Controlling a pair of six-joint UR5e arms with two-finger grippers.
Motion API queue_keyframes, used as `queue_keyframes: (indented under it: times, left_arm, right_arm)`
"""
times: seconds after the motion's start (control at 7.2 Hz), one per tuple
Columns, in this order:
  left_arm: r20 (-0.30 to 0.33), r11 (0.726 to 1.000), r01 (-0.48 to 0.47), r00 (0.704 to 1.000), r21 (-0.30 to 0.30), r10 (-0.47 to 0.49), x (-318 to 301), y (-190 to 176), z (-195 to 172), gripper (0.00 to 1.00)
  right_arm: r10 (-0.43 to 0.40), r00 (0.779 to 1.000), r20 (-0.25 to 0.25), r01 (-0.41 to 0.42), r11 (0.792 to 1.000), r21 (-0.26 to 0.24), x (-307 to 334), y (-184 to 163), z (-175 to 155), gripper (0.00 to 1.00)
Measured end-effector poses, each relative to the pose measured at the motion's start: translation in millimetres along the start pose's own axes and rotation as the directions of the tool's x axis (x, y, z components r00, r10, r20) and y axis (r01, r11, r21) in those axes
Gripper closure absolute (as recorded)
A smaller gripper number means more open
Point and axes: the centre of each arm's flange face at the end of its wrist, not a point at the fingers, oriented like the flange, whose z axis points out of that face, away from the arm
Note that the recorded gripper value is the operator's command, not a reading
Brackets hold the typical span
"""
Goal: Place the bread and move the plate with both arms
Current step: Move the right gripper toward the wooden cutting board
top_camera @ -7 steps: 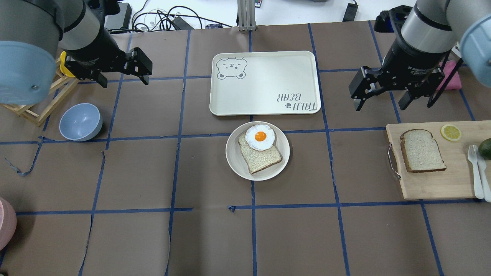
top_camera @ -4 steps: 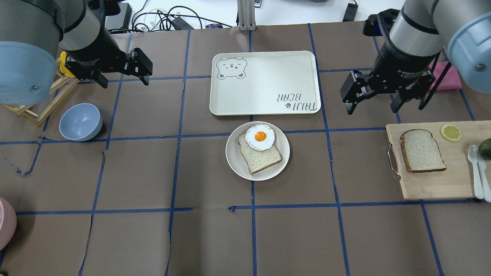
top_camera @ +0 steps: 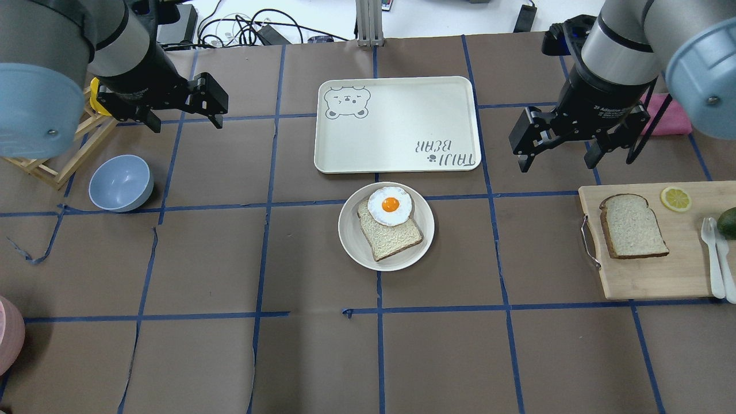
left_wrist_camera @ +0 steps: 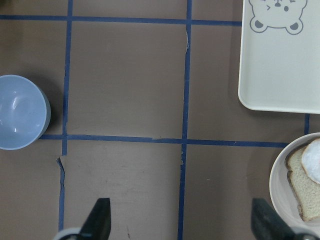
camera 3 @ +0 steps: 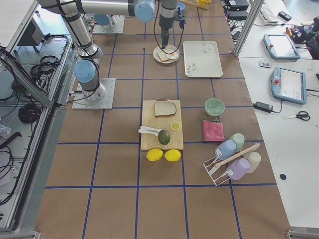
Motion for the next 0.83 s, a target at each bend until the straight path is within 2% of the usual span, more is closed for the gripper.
queue_keyframes:
  times: [0.83]
  left_arm:
    - [0.0, 1.0, -0.004, 1.0, -0.002, 0.004, -1.1, -0.3, 1.5, 0.0]
  right_arm:
    - [-0.002, 1.0, 0.004, 0.002, 1.0, -0.003, -0.2, -1.6, 2.2, 0.0]
